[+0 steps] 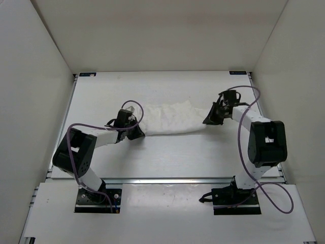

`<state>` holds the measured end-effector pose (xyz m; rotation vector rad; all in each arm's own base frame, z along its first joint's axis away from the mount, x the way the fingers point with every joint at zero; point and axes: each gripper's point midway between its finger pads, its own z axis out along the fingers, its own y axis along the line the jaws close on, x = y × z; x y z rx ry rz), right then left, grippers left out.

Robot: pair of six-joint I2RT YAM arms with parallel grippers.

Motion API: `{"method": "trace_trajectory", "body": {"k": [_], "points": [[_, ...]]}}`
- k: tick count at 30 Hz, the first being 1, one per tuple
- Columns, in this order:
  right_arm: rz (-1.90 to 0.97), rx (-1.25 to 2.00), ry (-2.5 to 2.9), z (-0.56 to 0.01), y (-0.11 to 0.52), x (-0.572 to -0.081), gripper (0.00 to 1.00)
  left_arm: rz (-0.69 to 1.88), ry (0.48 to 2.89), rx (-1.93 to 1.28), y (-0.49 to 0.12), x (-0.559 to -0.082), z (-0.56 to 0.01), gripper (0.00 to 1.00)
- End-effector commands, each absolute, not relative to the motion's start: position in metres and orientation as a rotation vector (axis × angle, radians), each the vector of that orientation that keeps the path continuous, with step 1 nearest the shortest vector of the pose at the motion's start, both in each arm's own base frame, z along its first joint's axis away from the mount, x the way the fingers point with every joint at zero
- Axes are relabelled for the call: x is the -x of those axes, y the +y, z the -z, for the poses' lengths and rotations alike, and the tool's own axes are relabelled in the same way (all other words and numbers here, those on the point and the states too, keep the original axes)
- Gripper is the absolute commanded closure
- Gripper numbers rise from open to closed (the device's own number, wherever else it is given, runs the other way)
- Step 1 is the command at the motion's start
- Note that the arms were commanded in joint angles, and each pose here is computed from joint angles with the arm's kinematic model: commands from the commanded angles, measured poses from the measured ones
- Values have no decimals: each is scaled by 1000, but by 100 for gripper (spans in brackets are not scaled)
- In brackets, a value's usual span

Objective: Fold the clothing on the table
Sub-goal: Fold the skirt

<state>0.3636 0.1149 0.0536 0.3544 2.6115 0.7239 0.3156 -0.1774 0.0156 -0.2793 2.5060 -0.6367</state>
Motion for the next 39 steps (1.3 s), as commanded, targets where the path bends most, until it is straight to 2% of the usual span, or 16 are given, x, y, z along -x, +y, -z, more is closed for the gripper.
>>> {"method": "trace_trajectory", "body": {"k": [1,5,8,11,18,26,27,29,31,35,39], "points": [[-501,-245,2521,-124,74,-380,100,771,2512,212,-220,-309,-18,100],[-429,-99,2490,-171,74,-390,100,850,2511,193,-246,-306,-18,100],[-514,113,2406,-214,131,-402,100,870,2511,190,-251,-305,-14,100],[-641,254,2342,-228,195,-402,100,881,2503,215,-248,-308,-11,100],[-972,527,2270,-194,335,-365,100,900,2492,251,-240,-305,-8,100],[-1093,625,2434,-122,382,-347,99,938,2476,264,-236,-303,-15,100],[-1090,627,2436,-119,384,-347,96,950,2479,260,-237,-300,-16,90],[-1095,639,2421,-124,385,-348,77,971,2459,271,-235,-301,-22,63],[-1109,654,2388,-138,387,-346,64,996,2423,288,-230,-301,-34,51],[-1131,650,2255,-202,375,-340,52,1020,2370,314,-218,-299,-59,36],[-1131,597,2194,-236,346,-334,45,1020,2344,311,-205,-289,-77,21]]}}
